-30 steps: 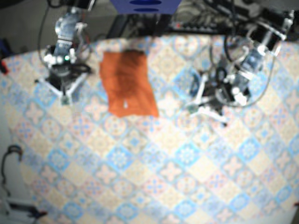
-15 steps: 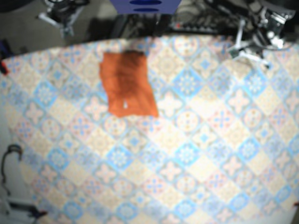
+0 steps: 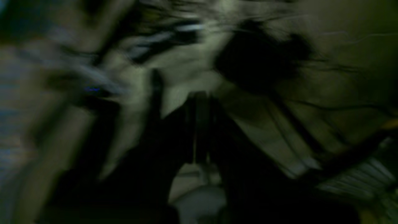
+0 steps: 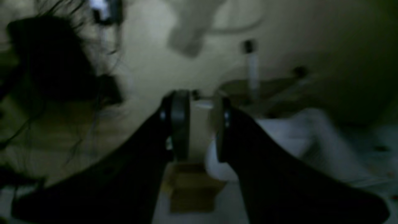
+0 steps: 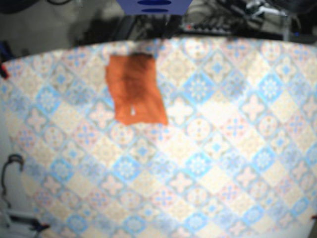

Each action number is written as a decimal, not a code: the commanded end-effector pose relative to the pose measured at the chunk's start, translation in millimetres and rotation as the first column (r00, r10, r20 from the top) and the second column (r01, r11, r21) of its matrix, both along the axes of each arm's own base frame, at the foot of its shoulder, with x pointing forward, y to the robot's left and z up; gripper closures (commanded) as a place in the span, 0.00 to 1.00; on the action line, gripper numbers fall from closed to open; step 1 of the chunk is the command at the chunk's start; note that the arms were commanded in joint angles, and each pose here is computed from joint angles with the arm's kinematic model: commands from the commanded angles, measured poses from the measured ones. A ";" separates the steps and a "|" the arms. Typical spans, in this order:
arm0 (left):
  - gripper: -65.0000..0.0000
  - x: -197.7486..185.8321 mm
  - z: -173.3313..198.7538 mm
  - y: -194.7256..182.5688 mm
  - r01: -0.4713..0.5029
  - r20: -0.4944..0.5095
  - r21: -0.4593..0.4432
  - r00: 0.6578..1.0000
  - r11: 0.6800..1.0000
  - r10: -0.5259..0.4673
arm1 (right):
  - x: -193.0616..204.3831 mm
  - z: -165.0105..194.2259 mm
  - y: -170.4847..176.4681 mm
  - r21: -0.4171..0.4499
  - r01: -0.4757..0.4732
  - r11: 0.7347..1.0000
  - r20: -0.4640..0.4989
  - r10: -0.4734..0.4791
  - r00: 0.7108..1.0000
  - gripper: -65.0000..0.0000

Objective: Fold the T-shirt properly

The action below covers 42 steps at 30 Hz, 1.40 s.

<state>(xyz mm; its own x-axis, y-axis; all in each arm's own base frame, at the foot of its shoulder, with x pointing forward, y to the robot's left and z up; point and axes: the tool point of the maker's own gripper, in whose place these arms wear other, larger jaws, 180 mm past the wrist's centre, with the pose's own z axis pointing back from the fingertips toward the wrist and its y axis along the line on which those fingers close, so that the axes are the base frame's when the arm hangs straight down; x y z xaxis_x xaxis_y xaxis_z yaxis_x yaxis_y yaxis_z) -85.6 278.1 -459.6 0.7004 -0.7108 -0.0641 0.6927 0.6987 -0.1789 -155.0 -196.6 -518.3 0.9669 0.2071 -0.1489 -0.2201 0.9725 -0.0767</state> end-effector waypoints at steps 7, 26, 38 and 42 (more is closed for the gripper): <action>1.00 -30.7 -81.1 7.8 -0.226 -0.090 -0.015 0.970 0.974 0.224 | -62.4 -47.8 20.4 0.114 0.082 0.990 -0.112 -0.069 0.991 0.80; 1.00 155.4 -181.6 -93.2 -0.506 0.155 -0.183 0.832 0.843 0.532 | 7.4 -112.8 69.2 0.278 0.503 0.818 0.164 -0.557 0.814 0.79; 1.00 157.6 -198.4 -170.2 -0.570 0.234 -0.159 0.771 0.806 0.592 | 92.4 -127.5 97.6 0.355 0.687 0.634 0.240 -0.772 0.588 0.79; 1.00 152.1 -199.3 -179.5 -0.578 0.247 -0.156 0.762 0.801 0.598 | 103.8 -128.7 102.0 0.370 0.702 0.609 0.238 -0.792 0.562 0.79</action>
<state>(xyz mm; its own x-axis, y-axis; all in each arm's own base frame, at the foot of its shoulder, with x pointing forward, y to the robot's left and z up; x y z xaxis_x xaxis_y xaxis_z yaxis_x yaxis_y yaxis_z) 58.8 113.8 -660.7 0.9683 -0.1589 0.1926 0.1770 0.9809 -0.0805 -39.8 -103.0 -648.4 0.7492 -0.6328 0.1956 0.5914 0.7721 0.2329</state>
